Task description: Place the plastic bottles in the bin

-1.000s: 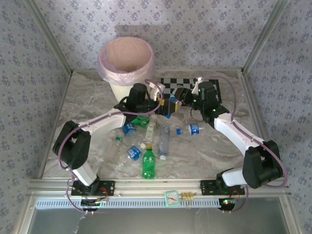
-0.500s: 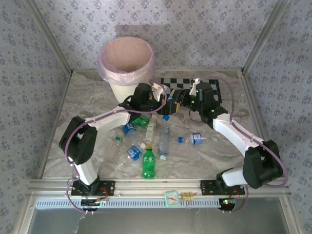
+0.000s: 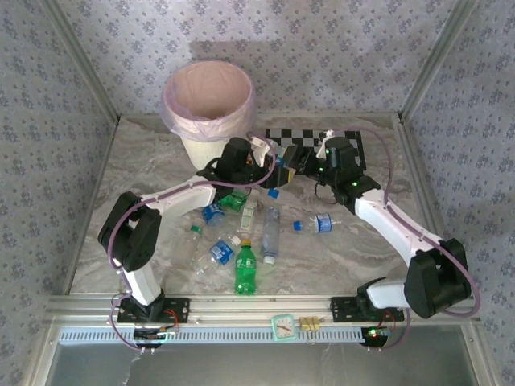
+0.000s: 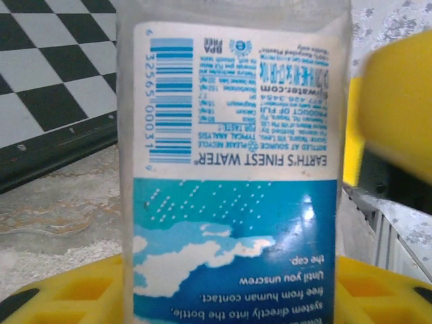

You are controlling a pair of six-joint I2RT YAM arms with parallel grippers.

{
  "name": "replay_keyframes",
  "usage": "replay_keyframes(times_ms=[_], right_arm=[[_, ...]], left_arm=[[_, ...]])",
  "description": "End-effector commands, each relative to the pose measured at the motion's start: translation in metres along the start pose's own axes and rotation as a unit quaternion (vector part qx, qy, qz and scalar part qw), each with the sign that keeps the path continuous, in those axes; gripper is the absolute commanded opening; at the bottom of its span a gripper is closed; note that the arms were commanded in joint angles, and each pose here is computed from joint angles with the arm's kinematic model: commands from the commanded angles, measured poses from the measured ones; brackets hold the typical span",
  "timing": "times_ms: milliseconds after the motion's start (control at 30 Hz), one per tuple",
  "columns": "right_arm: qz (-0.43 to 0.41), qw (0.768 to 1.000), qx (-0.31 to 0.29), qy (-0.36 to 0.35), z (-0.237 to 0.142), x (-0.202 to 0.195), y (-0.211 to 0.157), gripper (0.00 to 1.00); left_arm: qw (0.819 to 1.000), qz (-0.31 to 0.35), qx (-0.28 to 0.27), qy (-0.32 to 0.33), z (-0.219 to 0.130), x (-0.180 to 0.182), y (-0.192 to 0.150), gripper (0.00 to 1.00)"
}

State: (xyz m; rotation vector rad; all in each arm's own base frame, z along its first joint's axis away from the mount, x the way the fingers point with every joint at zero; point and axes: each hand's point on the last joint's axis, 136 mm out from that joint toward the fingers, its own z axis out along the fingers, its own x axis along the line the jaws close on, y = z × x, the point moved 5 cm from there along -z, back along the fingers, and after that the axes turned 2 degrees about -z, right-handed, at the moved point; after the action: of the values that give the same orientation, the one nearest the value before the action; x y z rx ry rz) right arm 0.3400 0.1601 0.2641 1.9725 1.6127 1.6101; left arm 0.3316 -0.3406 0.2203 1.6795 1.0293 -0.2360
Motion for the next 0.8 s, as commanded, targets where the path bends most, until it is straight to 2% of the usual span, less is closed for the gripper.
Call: replay_keyframes(times_ms=[0,133,333,533,767], right_arm=[[0.010,0.998,-0.038,-0.042,-0.017,-0.013,0.011,0.93],[0.019,0.997,-0.048,-0.052,-0.019,-0.022,0.009,0.96],[0.014,0.999,-0.010,-0.040,-0.006,-0.029,-0.003,1.00],[0.019,0.999,0.018,-0.047,0.010,-0.035,-0.017,1.00],[0.018,0.995,0.043,-0.091,0.016,-0.044,-0.021,1.00]], left_arm=[[0.999,0.015,-0.044,0.017,-0.024,-0.003,0.025,0.49],[0.996,0.044,-0.071,0.030,-0.041,-0.007,0.051,0.49],[0.981,0.137,-0.108,0.086,-0.075,-0.026,0.105,0.49],[0.950,0.201,-0.158,0.179,-0.117,-0.028,0.164,0.49],[0.914,0.214,-0.207,0.277,-0.176,-0.011,0.217,0.49]])
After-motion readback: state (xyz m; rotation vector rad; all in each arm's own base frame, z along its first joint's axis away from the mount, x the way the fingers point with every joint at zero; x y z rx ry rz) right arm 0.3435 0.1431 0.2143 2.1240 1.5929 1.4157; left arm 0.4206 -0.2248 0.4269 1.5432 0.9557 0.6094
